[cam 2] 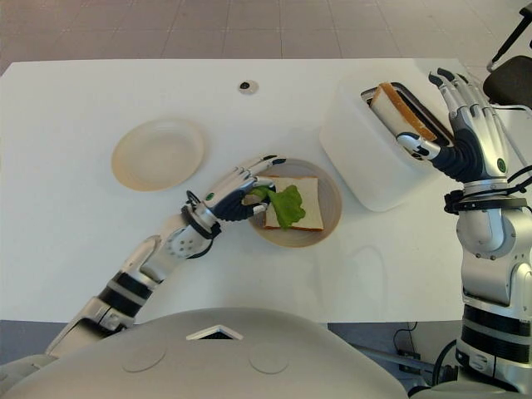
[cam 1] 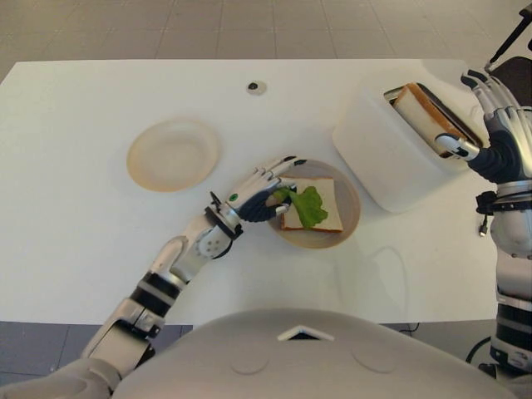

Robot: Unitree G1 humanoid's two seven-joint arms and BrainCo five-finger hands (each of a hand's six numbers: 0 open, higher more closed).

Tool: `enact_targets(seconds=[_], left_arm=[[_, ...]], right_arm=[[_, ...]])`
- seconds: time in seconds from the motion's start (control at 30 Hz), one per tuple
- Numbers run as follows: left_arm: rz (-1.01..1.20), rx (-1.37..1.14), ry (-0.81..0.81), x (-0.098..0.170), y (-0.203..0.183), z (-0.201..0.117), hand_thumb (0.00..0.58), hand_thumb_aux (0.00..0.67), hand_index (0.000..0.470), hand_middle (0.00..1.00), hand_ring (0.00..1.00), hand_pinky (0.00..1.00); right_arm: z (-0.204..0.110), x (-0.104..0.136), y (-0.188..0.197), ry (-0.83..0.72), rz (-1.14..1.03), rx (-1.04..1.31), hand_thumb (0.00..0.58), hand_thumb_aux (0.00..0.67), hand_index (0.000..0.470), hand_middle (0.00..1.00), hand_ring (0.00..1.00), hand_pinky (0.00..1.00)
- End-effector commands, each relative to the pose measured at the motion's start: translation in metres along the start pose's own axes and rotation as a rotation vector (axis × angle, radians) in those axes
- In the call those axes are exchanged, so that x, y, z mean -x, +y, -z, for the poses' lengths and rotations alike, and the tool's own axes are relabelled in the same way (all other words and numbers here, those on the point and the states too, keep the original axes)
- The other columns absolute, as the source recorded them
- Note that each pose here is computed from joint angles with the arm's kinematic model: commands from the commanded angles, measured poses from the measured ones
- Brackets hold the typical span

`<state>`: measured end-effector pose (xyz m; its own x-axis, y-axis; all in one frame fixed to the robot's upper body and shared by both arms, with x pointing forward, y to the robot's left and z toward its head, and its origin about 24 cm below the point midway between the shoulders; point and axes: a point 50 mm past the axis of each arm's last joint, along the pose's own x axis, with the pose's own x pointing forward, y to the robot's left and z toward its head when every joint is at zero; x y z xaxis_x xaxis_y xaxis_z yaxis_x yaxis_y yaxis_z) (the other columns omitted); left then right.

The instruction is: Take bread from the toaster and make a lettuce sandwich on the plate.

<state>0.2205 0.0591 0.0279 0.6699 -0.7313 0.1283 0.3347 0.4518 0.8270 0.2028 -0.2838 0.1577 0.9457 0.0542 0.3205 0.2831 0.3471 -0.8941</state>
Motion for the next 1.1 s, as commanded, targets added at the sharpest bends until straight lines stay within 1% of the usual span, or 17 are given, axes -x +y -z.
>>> enact_targets(seconds=[0.03, 0.07, 0.1, 0.13, 0.17, 0.2, 0.43, 0.6, 0.7, 0.8, 0.83, 0.87, 1.0, 1.1], left_arm=[[0.013, -0.028, 0.008, -0.012, -0.012, 0.007, 0.576, 0.612, 0.429, 0.00, 0.00, 0.00], [0.015, -0.039, 0.009, -0.013, -0.014, 0.008, 0.570, 0.581, 0.407, 0.00, 0.00, 0.00], [0.017, -0.048, 0.009, -0.014, -0.016, 0.009, 0.501, 0.423, 0.297, 0.00, 0.00, 0.00], [0.017, -0.051, 0.009, -0.014, -0.017, 0.010, 0.379, 0.276, 0.194, 0.00, 0.00, 0.00], [0.017, -0.054, 0.006, -0.014, -0.018, 0.010, 0.108, 0.066, 0.046, 0.00, 0.00, 0.00], [0.016, -0.052, -0.001, -0.013, -0.019, 0.009, 0.000, 0.000, 0.000, 0.00, 0.00, 0.00], [0.012, -0.049, -0.024, -0.008, -0.015, 0.001, 0.000, 0.000, 0.000, 0.00, 0.00, 0.00], [0.014, -0.085, 0.014, -0.005, -0.015, 0.008, 0.000, 0.000, 0.000, 0.00, 0.00, 0.00], [-0.086, -0.114, 0.049, 0.001, 0.000, 0.014, 0.000, 0.000, 0.000, 0.00, 0.00, 0.00], [-0.219, -0.135, 0.073, 0.009, 0.023, 0.016, 0.000, 0.000, 0.000, 0.00, 0.00, 0.00], [-0.246, -0.143, 0.087, 0.014, 0.029, 0.018, 0.000, 0.000, 0.000, 0.00, 0.00, 0.00], [-0.260, -0.150, 0.102, 0.019, 0.032, 0.020, 0.000, 0.000, 0.000, 0.00, 0.00, 0.00], [-0.310, -0.136, 0.172, 0.036, 0.041, 0.028, 0.000, 0.000, 0.000, 0.00, 0.00, 0.00], [-0.406, -0.102, 0.249, 0.050, 0.055, 0.039, 0.000, 0.000, 0.000, 0.00, 0.00, 0.00]], right_arm=[[0.002, -0.001, -0.001, 0.002, 0.000, 0.004, 0.000, 0.000, 0.000, 0.00, 0.00, 0.00], [0.003, -0.001, -0.001, 0.002, 0.001, 0.004, 0.000, 0.000, 0.000, 0.00, 0.00, 0.00], [0.003, -0.001, -0.001, 0.003, 0.001, 0.004, 0.000, 0.000, 0.000, 0.00, 0.00, 0.00], [0.003, -0.002, 0.000, 0.002, 0.001, 0.004, 0.000, 0.000, 0.000, 0.00, 0.00, 0.00], [0.003, -0.002, 0.000, 0.002, 0.001, 0.004, 0.000, 0.000, 0.000, 0.00, 0.00, 0.00], [0.003, -0.001, 0.000, 0.003, 0.000, 0.004, 0.000, 0.000, 0.000, 0.00, 0.00, 0.00], [0.008, -0.001, 0.004, 0.023, -0.029, 0.010, 0.000, 0.000, 0.000, 0.00, 0.00, 0.00], [0.022, 0.003, 0.014, 0.094, -0.112, 0.038, 0.000, 0.000, 0.000, 0.00, 0.00, 0.00], [0.033, 0.001, 0.026, 0.142, -0.197, 0.085, 0.000, 0.000, 0.000, 0.00, 0.00, 0.00], [0.033, 0.000, 0.033, 0.131, -0.239, 0.086, 0.000, 0.000, 0.000, 0.00, 0.00, 0.00], [0.030, -0.001, 0.032, 0.115, -0.228, 0.091, 0.462, 0.368, 0.258, 0.15, 0.15, 0.15], [0.026, -0.003, 0.028, 0.089, -0.202, 0.094, 0.580, 0.670, 0.470, 1.00, 1.00, 1.00], [-0.006, -0.016, -0.011, -0.074, 0.069, 0.065, 0.580, 0.670, 0.470, 1.00, 1.00, 1.00], [-0.026, -0.021, -0.039, -0.177, 0.295, 0.011, 0.580, 0.670, 0.470, 1.00, 1.00, 1.00]])
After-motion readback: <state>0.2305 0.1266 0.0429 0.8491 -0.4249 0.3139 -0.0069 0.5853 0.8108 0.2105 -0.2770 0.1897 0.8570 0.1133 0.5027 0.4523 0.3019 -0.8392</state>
